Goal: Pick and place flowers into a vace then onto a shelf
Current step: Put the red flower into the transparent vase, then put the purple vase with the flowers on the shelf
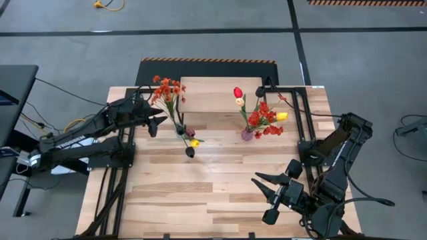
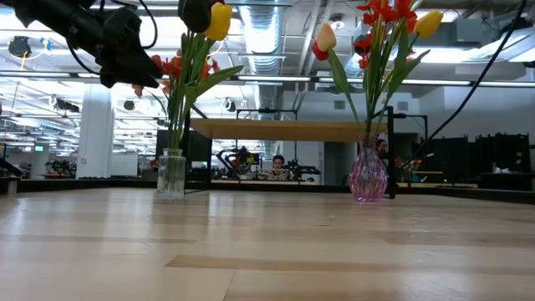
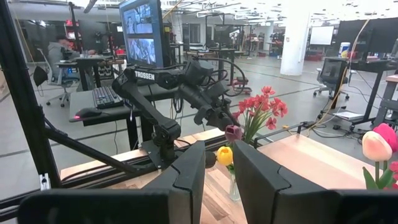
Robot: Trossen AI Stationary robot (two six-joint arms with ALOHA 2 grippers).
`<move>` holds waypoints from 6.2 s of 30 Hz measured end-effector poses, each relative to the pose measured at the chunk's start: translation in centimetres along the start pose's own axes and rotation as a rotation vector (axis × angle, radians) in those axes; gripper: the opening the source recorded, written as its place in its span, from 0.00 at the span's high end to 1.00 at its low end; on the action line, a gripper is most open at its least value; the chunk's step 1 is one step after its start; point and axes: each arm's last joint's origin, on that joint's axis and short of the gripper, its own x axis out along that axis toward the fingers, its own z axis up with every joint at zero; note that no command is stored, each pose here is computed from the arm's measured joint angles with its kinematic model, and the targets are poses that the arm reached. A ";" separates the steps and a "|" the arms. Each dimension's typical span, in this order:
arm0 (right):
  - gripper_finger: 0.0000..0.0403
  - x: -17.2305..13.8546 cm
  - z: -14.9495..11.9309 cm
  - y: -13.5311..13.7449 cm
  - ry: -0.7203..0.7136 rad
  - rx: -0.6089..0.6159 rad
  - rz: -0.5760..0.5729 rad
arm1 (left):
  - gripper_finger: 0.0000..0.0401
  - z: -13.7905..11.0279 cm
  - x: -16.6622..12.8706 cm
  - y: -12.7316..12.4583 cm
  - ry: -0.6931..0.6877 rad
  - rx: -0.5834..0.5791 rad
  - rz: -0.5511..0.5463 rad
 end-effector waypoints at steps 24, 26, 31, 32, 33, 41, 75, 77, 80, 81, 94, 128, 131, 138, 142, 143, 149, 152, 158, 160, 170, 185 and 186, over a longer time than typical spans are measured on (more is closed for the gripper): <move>0.81 -1.2 -1.6 0.3 0.028 -0.004 0.076 | 0.54 -1.7 -11.1 -0.3 -0.427 -0.013 -0.235; 0.81 -2.1 -3.7 0.1 0.043 0.059 0.085 | 0.54 -2.0 -10.9 -0.4 -0.394 -0.010 -0.258; 0.81 -2.2 -11.7 -1.5 0.119 0.292 0.076 | 0.54 -2.6 -9.7 -0.3 -0.358 -0.005 -0.273; 0.81 -1.8 -13.3 -2.0 0.137 0.336 0.069 | 0.54 -2.8 -9.4 -0.3 -0.350 -0.006 -0.274; 0.81 -1.5 -15.0 -2.3 0.146 0.372 0.057 | 0.54 -2.8 -9.3 -0.3 -0.351 -0.006 -0.275; 0.81 1.1 -24.7 -3.1 0.140 0.294 -0.046 | 0.54 -3.3 -8.5 -0.3 -0.328 0.007 -0.314; 0.83 -0.6 -13.5 -13.1 0.316 -0.134 0.706 | 0.54 -3.3 -8.5 -0.3 -0.329 0.035 -0.329; 0.84 -1.2 -15.9 -14.1 0.317 -0.101 0.563 | 0.54 -3.3 -8.5 -0.3 -0.333 0.036 -0.329; 0.84 -1.0 -18.4 -15.3 0.290 -0.068 0.370 | 0.54 -3.3 -8.5 -0.3 -0.334 0.041 -0.327; 0.84 -0.8 -18.9 -15.5 0.280 -0.063 0.319 | 0.54 -3.3 -8.5 -0.3 -0.335 0.043 -0.326; 0.78 2.4 -24.7 -17.9 0.280 -0.024 -0.093 | 0.54 -3.3 -8.6 -0.3 -0.343 0.063 -0.321; 0.31 10.5 -27.8 -17.3 0.248 -0.103 -0.451 | 0.54 -3.2 -8.5 -0.3 -0.348 0.057 -0.293; 0.31 11.0 -27.6 -17.7 0.239 -0.075 -0.479 | 0.54 -3.2 -8.6 -0.3 -0.348 0.056 -0.292; 0.31 12.0 -27.4 -18.4 0.218 -0.021 -0.526 | 0.54 -3.2 -8.5 -0.3 -0.348 0.056 -0.292; 0.31 12.3 -27.3 -18.7 0.212 -0.003 -0.541 | 0.54 -3.2 -8.5 -0.3 -0.348 0.056 -0.292; 0.31 12.4 -27.3 -18.8 0.211 0.000 -0.544 | 0.54 -3.2 -8.5 -0.3 -0.348 0.056 -0.292; 0.31 12.8 -27.3 -19.2 0.225 0.011 -0.550 | 0.54 -3.2 -8.5 -0.3 -0.348 0.056 -0.292; 0.31 12.9 -27.3 -19.3 0.243 0.010 -0.540 | 0.54 -3.2 -8.5 -0.3 -0.347 0.056 -0.292; 0.31 13.3 -27.2 -19.5 0.257 -0.013 -0.525 | 0.54 -3.2 -8.5 -0.3 -0.348 0.056 -0.292; 0.31 13.4 -27.1 -19.5 0.256 -0.020 -0.525 | 0.54 -3.2 -8.5 -0.3 -0.347 0.056 -0.292; 0.31 13.6 -27.1 -19.8 0.256 -0.018 -0.541 | 0.54 -3.2 -8.5 -0.2 -0.347 0.056 -0.292; 0.31 14.0 -26.6 -19.6 0.249 -0.042 -0.500 | 0.54 -3.3 -8.5 -0.2 -0.345 0.055 -0.292; 0.31 14.0 -26.6 -19.6 0.251 -0.041 -0.499 | 0.54 -3.3 -8.5 -0.2 -0.345 0.055 -0.292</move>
